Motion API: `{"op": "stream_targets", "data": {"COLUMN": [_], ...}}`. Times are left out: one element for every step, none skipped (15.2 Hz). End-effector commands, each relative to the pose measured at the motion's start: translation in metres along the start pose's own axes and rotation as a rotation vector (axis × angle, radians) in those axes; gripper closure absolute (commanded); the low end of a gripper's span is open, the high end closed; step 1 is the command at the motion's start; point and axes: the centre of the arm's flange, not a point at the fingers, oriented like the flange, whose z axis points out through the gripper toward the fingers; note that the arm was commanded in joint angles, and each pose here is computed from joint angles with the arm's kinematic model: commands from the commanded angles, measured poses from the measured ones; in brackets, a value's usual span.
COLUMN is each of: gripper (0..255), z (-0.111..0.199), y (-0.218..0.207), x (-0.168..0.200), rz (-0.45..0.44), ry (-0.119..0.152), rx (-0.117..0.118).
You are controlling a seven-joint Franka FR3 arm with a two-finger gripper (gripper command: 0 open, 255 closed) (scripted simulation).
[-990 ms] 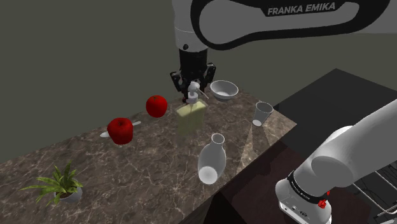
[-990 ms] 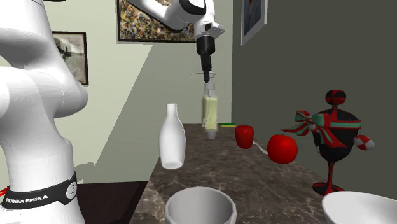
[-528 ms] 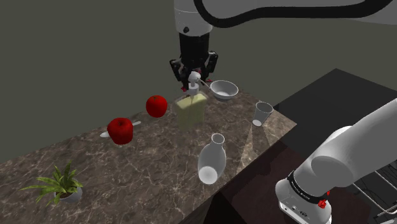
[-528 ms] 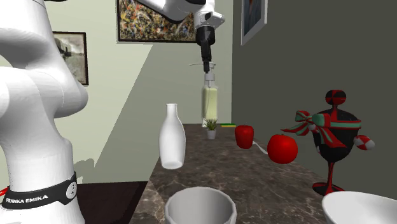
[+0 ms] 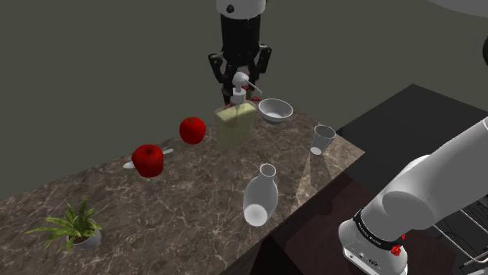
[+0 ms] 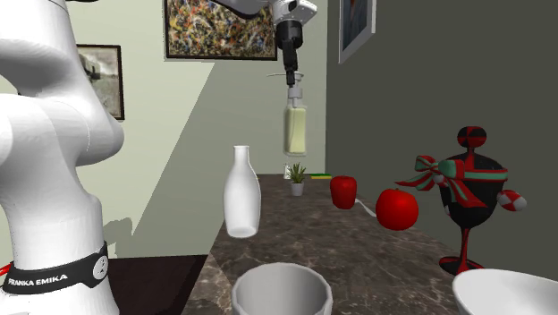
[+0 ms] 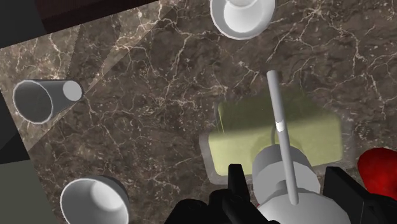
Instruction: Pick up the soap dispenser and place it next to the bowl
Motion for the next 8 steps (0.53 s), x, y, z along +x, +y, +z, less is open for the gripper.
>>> {"op": "stream_targets", "data": {"gripper": [255,255,255,255,255,255,255,255], "z": [-0.011,-0.016,-0.021,-0.027,-0.032,-0.037,-0.042,-0.047], "y": [0.001,0.002,0.003,0.003,0.004,0.005,0.005,0.006], "x": [0.000,0.001,0.001,0.002,0.002,0.002,0.003,0.003], "rz": [0.000,0.000,0.000,0.000,0.000,0.000,0.000,0.000], "ry": [0.000,0.000,0.000,0.000,0.000,0.000,0.000,0.000], "rx": [0.000,0.000,0.000,0.000,0.000,0.000,0.000,0.000]}}
